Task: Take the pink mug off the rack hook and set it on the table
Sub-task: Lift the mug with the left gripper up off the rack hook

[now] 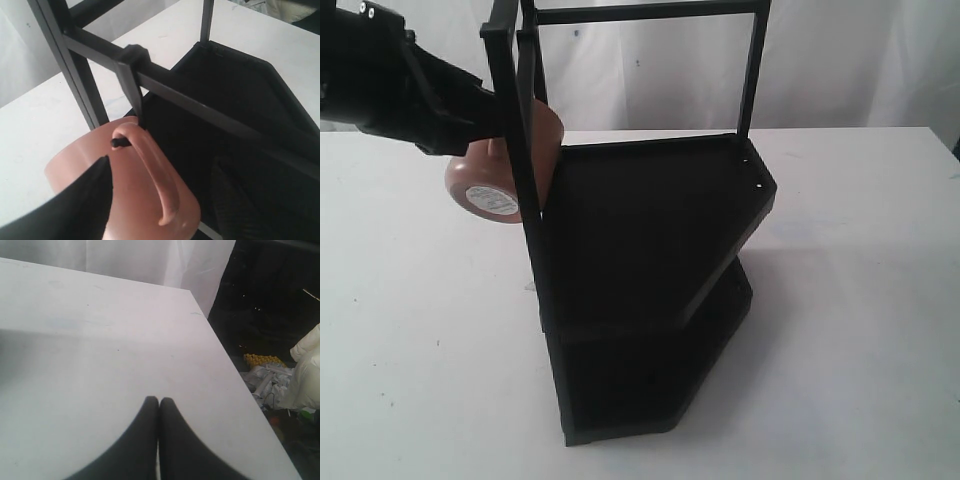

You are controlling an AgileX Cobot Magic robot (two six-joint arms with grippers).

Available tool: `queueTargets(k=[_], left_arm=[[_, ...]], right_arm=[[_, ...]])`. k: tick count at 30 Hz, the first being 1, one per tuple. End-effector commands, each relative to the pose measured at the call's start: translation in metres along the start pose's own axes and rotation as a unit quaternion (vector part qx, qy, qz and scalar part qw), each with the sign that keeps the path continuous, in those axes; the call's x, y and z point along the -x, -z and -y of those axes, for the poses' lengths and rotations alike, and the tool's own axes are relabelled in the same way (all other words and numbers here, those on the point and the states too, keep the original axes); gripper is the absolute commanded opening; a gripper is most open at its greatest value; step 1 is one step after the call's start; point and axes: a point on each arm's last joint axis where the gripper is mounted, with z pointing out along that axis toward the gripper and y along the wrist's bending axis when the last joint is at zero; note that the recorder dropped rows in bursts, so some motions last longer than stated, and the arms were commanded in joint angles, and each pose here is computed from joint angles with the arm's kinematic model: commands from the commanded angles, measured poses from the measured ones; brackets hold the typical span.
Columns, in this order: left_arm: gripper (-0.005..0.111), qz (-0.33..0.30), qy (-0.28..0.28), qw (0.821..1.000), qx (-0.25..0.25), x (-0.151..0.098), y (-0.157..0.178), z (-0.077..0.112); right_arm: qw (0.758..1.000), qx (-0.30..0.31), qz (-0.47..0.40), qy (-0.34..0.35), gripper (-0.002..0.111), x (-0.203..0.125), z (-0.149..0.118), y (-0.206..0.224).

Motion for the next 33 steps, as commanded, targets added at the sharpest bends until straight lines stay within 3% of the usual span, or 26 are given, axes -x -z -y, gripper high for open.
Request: queueTargets(k=[1,11,29,33], left_arm=[[0.062,-0.006,0.01,1.0,-0.009,-0.0014,-0.0089,-0.0005],[0.06,-0.012,0.015,1.0,-0.003,-0.0043,-0.0169,-0.0044],[0.002,-0.014,-0.002,1.0,-0.003,-0.0047,-0.0169,-0.0045],[0.0,-0.014,-0.002,1.0,-0.003,-0.0047,-0.0169,-0.0045]], right_arm=[[1.0,-0.002,0.006,-0.002,0.0,0.0013,0.0003,0.0004],[1.0,-0.002,0.006,-0.002,0.0,0.0013,0.0003,0.0004],[1.0,-0.002,0.006,-0.002,0.0,0.0013,0.0003,0.0004],[1.0,-0.002,0.006,-0.002,0.0,0.0013,0.0003,0.0004]])
